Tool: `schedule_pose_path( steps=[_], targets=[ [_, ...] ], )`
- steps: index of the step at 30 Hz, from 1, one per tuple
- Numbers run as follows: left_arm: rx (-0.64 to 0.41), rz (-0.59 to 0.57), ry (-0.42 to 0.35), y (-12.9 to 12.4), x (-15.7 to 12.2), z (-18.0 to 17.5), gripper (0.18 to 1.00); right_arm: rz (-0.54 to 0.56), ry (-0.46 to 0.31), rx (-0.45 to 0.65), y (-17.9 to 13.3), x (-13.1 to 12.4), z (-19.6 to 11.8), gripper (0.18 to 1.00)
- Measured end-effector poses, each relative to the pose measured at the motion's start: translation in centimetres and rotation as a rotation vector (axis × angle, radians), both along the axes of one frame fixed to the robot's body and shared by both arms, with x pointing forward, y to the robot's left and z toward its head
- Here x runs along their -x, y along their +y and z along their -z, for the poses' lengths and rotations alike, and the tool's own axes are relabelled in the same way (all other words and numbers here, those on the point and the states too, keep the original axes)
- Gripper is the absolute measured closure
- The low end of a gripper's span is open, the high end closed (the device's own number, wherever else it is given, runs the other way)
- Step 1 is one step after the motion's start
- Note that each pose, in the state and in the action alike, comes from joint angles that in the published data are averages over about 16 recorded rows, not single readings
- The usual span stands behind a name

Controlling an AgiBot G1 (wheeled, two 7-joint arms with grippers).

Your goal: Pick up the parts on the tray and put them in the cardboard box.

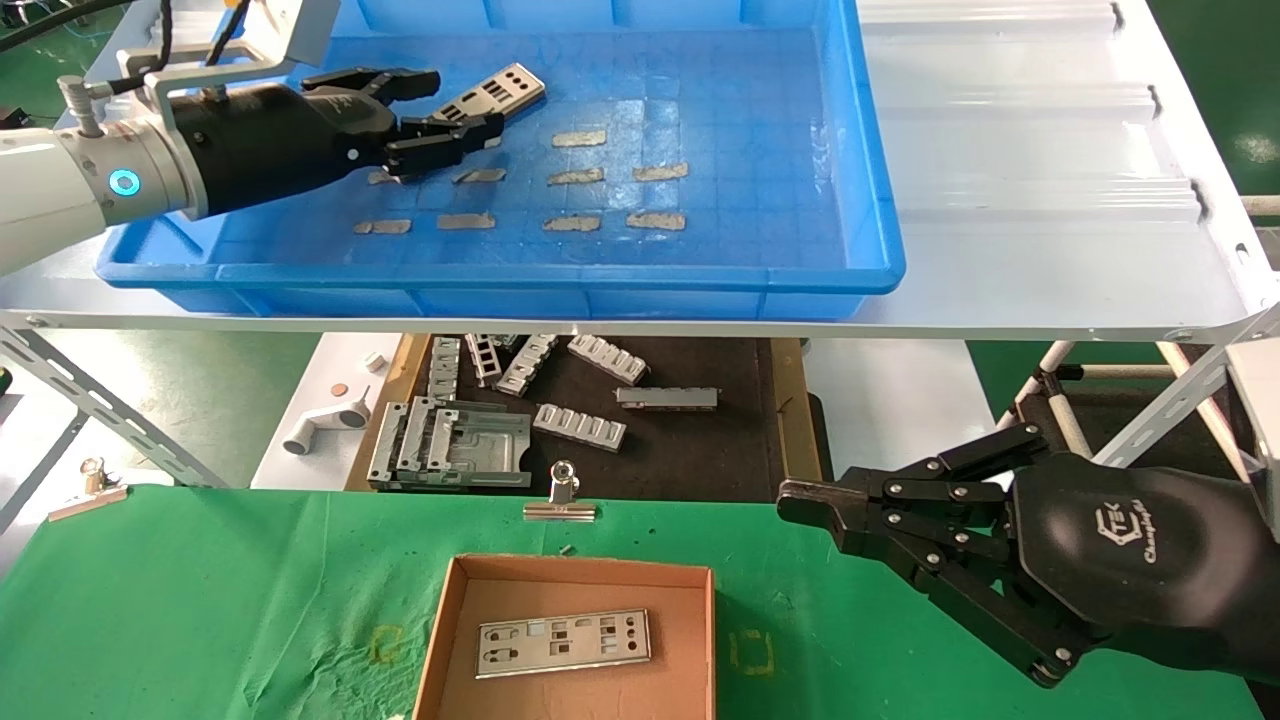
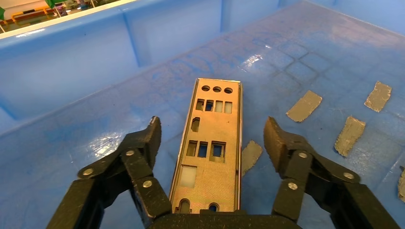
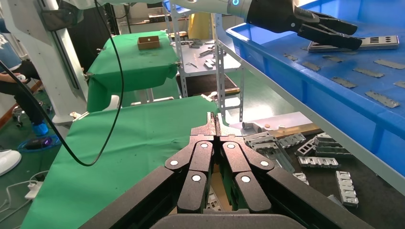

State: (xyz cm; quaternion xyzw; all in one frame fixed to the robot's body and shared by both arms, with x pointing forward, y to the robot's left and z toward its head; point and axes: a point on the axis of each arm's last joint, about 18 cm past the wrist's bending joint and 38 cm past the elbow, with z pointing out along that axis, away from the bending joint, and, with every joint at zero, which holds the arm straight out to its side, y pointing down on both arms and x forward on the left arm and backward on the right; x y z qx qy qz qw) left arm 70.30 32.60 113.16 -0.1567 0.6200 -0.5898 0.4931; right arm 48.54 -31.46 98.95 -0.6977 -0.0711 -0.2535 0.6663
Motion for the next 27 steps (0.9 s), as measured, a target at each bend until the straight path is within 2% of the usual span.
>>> schedule_pose_path(
  steps=[9,14,22,27],
  targets=[
    [0.005,-0.002,0.000,0.09,0.00,-0.05,0.387,0.000,0.000,0.000,0.00,0.00,0.00,0.988],
    [0.007,-0.003,0.000,0.10,-0.02,-0.05,0.391,0.000,0.000,0.000,0.00,0.00,0.00,0.988],
    [0.008,-0.004,0.001,0.11,-0.05,-0.03,0.472,0.000,0.000,0.000,0.00,0.00,0.00,0.988],
    [0.008,-0.005,0.001,0.13,-0.06,-0.01,0.563,0.000,0.000,0.000,0.00,0.00,0.00,0.988]
  ],
)
